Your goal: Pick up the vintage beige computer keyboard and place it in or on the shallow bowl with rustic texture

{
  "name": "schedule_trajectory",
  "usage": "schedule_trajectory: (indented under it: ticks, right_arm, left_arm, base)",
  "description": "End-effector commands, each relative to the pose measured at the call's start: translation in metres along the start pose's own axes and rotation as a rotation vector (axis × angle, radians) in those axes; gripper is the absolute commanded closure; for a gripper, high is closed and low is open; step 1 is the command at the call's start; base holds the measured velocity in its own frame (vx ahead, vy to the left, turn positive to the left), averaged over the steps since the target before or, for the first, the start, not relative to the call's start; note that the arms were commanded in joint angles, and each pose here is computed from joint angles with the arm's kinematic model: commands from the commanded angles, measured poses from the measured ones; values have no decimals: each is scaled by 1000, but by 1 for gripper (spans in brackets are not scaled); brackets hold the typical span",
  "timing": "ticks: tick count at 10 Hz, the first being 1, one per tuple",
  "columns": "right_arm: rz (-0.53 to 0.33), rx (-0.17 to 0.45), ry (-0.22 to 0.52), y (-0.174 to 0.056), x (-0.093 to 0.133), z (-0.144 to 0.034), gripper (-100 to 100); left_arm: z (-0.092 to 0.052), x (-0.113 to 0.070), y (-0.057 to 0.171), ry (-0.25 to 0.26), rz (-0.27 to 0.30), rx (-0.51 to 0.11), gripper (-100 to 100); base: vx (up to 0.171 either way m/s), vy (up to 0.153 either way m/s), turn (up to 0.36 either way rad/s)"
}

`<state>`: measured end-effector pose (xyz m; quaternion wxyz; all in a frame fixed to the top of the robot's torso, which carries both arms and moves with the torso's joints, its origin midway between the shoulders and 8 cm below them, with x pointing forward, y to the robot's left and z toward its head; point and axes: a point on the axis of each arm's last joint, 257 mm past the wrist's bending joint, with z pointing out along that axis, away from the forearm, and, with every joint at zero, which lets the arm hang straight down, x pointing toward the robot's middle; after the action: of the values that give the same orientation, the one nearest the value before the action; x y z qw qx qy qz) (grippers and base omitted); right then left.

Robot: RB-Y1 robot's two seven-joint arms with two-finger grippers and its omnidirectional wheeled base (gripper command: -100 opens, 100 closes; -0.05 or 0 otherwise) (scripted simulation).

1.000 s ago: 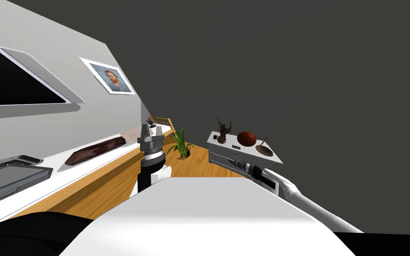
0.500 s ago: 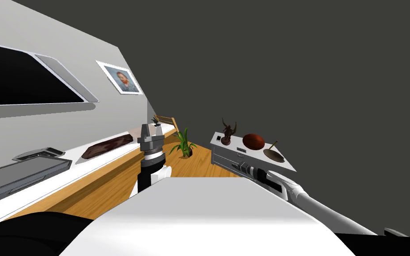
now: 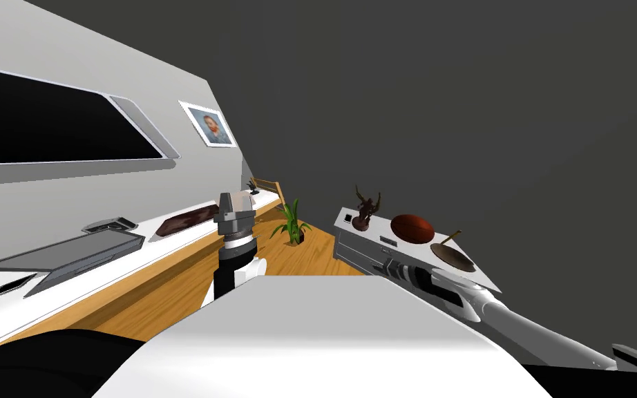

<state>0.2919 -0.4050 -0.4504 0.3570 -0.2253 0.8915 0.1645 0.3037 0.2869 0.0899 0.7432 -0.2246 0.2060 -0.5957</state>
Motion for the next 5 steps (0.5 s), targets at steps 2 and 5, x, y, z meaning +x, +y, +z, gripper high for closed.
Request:
schedule_trajectory:
  ticks: [2, 5]
  right_arm:
    - [-75, 41, 150, -35, 43, -37, -100]
    - [-104, 65, 220, -52, 63, -59, -100]
  left_arm:
    - [0, 0, 0, 0, 0, 0, 0]
    - [0, 0, 0, 0, 0, 0, 0]
  base:
    - [98, 41, 173]
    - [51, 9, 81]
